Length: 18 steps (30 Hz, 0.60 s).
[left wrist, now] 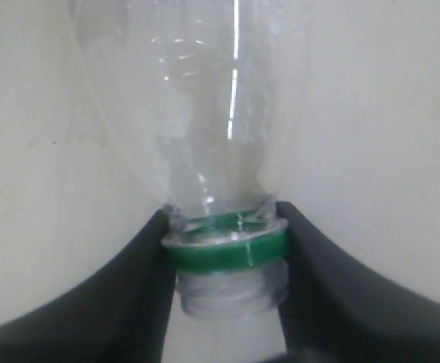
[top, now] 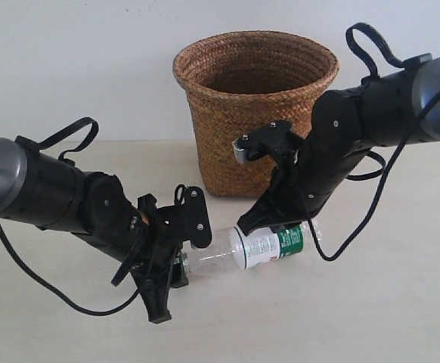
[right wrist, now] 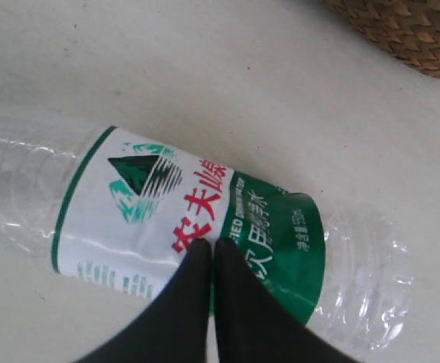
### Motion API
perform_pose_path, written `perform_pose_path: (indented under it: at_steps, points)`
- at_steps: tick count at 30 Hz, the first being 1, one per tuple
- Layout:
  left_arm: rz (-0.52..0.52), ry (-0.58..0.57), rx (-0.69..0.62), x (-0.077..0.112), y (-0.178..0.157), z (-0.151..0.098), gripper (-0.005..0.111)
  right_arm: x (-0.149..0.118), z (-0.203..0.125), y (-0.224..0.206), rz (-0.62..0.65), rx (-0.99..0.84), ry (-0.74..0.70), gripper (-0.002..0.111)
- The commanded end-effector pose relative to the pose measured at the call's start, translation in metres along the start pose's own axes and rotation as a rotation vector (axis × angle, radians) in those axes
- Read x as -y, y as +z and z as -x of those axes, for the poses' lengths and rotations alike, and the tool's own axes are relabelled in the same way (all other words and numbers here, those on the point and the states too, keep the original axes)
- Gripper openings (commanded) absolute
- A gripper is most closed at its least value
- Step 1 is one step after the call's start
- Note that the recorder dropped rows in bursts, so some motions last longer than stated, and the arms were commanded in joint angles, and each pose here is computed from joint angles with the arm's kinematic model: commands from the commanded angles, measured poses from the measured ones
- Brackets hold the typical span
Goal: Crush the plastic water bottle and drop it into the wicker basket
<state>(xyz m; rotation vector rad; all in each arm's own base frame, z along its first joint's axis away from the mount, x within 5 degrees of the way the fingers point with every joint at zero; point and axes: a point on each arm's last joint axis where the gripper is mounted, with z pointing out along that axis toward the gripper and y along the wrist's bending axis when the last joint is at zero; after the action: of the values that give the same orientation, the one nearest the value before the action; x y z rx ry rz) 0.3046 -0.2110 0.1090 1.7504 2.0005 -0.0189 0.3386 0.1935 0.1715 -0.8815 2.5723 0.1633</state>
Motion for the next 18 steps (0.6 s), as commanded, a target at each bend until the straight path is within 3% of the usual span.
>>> perform_pose_path:
  at_steps: [1, 18]
  points:
    - [-0.036, 0.04, -0.018, 0.004, 0.001, 0.0, 0.004, 0.002, -0.015, 0.031, -0.012, -0.094, -0.036, 0.0]
    - [-0.035, 0.043, -0.019, 0.004, 0.001, 0.0, 0.004, 0.003, -0.028, 0.127, 0.047, -0.39, -0.038, 0.0]
